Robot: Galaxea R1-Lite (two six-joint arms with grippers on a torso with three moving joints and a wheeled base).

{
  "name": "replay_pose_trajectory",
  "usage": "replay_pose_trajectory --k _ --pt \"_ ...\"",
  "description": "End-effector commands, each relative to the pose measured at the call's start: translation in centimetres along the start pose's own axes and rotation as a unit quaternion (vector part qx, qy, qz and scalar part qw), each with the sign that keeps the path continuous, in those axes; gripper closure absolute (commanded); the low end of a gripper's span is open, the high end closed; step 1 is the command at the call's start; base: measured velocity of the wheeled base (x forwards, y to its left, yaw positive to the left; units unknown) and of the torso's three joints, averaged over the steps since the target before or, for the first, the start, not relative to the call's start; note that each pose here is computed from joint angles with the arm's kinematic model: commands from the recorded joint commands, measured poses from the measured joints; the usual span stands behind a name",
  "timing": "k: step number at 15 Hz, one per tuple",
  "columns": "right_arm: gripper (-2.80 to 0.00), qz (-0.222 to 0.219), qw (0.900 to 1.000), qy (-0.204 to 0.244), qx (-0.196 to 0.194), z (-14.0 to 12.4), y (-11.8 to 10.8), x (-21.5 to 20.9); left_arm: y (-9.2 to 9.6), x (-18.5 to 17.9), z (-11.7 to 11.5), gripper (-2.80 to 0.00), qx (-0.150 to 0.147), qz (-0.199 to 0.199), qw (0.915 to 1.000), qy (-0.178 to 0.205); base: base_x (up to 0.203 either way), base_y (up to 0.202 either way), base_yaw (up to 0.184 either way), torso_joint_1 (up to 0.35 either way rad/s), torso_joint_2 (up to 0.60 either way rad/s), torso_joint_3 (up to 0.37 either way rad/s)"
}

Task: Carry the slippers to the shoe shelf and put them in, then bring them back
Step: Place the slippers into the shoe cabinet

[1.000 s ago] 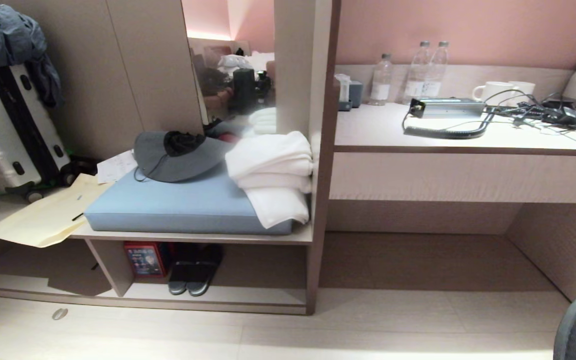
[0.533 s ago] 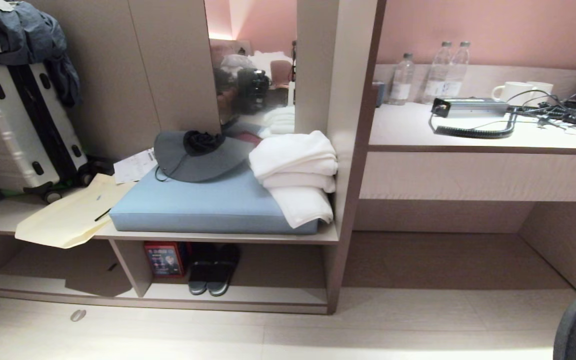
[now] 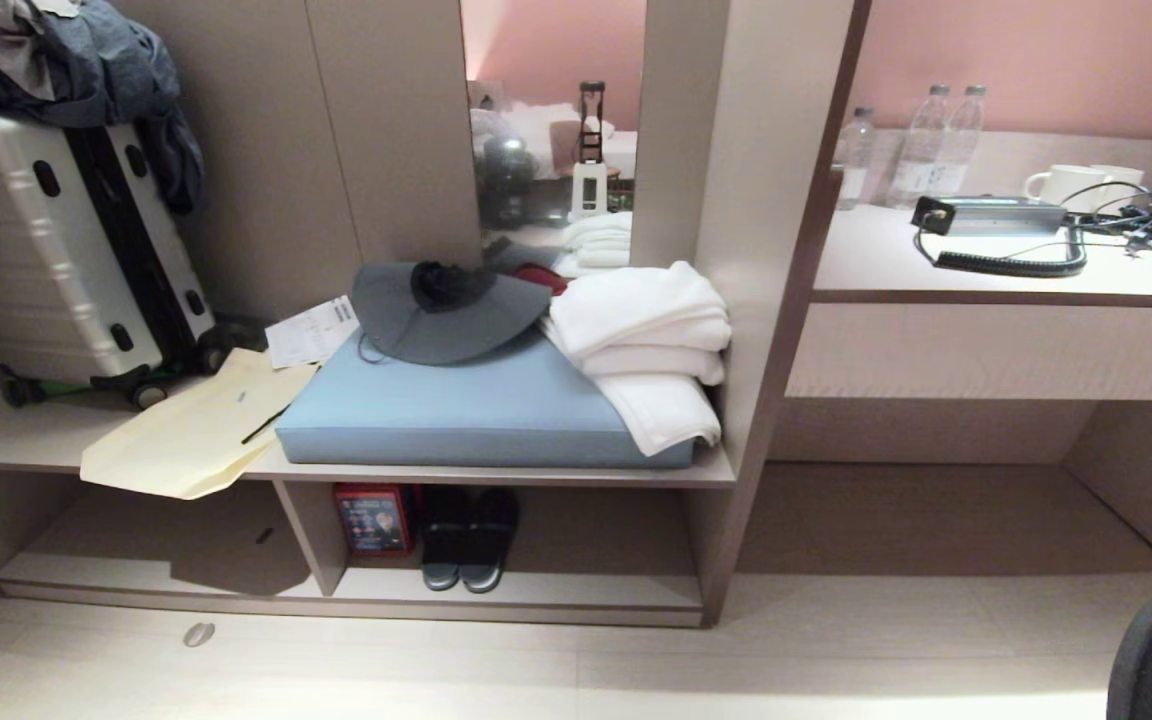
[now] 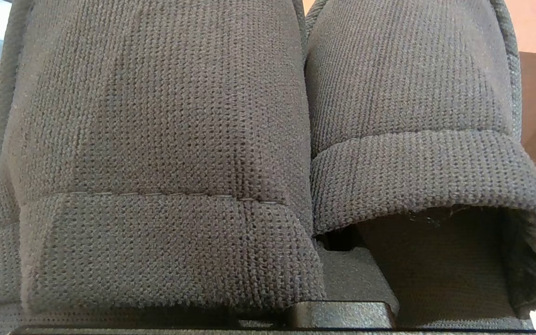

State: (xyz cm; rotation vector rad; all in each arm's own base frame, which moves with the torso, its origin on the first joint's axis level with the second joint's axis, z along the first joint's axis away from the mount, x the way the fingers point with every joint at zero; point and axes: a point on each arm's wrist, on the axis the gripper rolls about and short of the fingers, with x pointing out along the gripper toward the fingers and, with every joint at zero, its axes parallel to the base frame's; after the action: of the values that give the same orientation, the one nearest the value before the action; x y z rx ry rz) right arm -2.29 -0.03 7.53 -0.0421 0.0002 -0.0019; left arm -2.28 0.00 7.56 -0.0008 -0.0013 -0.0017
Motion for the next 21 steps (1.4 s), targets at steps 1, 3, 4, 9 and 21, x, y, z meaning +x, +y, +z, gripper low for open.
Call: replay_pose_trajectory --k 1,3,4,9,21 --pt "0.00 0.000 1.000 0.001 0.000 0.00 0.00 0.01 0.00 0.00 0.00 0.00 0.000 0.000 1.0000 0.000 0.000 0.193 -0.001 0.002 0.00 0.002" --pt "0.00 0.000 1.000 0.001 0.000 0.00 0.00 0.01 0.00 0.00 0.00 0.00 0.000 0.000 1.0000 0.000 0.000 0.196 -0.001 0.002 0.00 0.006" --pt "0.00 0.000 1.000 0.001 0.000 0.00 0.00 0.01 0.00 0.00 0.00 0.00 0.000 0.000 1.0000 0.000 0.000 0.194 -0.004 0.001 0.00 -0.003" --pt "0.00 0.000 1.000 0.001 0.000 0.00 0.00 0.01 0.00 0.00 0.00 0.00 0.000 0.000 1.0000 0.000 0.000 0.194 -0.001 0.003 0.00 0.002" --pt "0.00 -0.001 1.000 0.001 0.000 0.00 0.00 0.01 0.00 0.00 0.00 0.00 0.001 0.000 1.0000 0.000 0.000 0.094 -0.001 0.002 0.00 0.001"
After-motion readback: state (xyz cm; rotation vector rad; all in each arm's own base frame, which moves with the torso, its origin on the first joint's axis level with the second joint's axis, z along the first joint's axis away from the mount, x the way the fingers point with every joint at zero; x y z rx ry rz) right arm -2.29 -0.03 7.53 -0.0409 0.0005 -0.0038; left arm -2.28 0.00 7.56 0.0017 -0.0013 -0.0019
